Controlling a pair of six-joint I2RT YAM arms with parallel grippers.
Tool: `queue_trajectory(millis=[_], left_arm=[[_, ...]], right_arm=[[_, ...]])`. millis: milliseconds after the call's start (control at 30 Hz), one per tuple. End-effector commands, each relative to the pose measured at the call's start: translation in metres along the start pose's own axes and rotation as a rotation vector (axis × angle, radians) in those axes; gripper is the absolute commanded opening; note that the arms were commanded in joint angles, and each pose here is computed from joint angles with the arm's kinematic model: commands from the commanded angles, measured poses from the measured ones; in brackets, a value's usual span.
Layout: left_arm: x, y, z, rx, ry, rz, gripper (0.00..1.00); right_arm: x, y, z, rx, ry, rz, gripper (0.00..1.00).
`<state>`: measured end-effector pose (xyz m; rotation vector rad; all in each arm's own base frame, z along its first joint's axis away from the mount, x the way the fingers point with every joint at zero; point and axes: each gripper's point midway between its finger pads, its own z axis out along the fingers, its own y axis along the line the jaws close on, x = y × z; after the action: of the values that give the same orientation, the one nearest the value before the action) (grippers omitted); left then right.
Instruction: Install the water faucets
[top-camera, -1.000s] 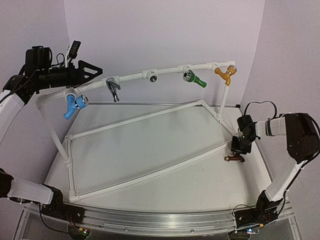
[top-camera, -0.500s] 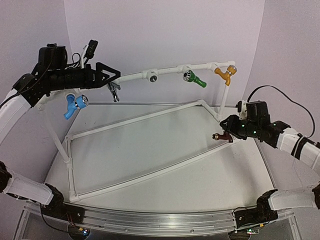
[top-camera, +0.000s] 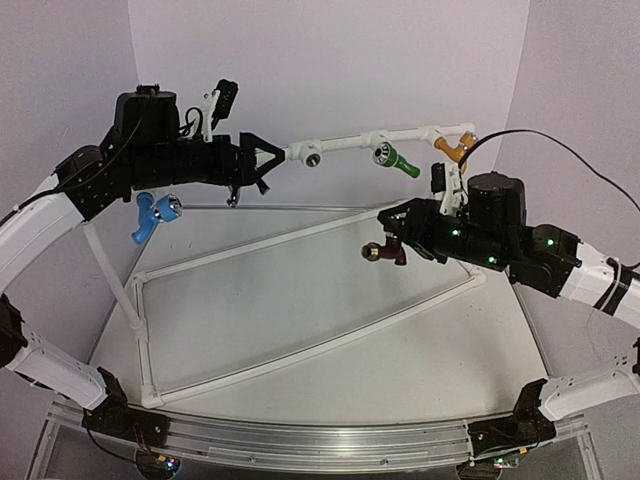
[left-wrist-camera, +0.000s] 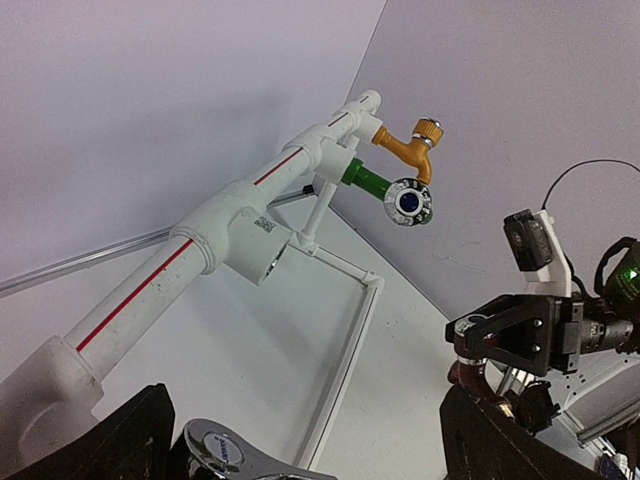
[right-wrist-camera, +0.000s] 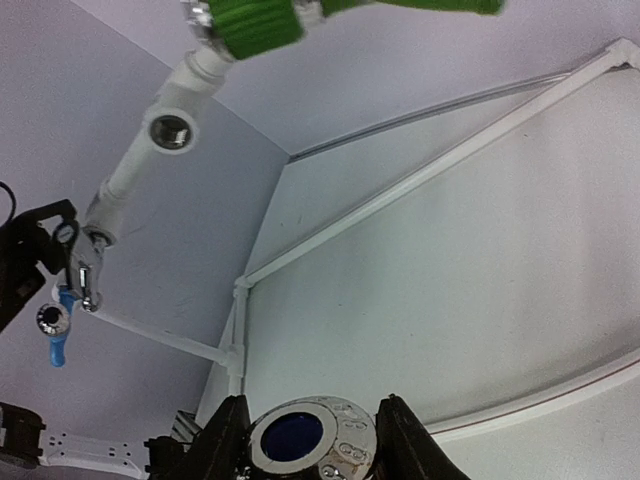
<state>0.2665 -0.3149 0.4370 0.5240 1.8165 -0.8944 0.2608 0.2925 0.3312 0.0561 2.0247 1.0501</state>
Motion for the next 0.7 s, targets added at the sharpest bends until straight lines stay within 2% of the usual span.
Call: queue_trajectory(millis=[0, 267, 400, 533, 667], left_arm=[[-0.037, -0.029, -0.031, 0.062, -0.119, 0.021, 0.96], [-0.080, -0.044, -0.073, 0.086, -0.222, 0.051, 1.00], [-0.077, -0.068, -0.062, 0.211, -0.148, 0.053, 0.98], [-0.061, -0.087, -0.050, 0.329, -0.051, 0.055, 0.99], [-0.050, -0.088, -0.040, 0.345, -0.001, 0.048, 0.99]], right_arm=[[-0.037, 0.041, -0.002, -0.106, -0.119, 0.041, 0.00], [-0.059, 0.126, -0.010, -0.287, -0.170, -0.017, 0.00], [-0.066, 0.168, -0.006, -0.328, -0.205, -0.025, 0.00], [-0.080, 0.178, 0.006, -0.257, -0.299, 0.040, 0.00], [-0.089, 0.175, 0.020, -0.164, -0.373, 0.071, 0.00]])
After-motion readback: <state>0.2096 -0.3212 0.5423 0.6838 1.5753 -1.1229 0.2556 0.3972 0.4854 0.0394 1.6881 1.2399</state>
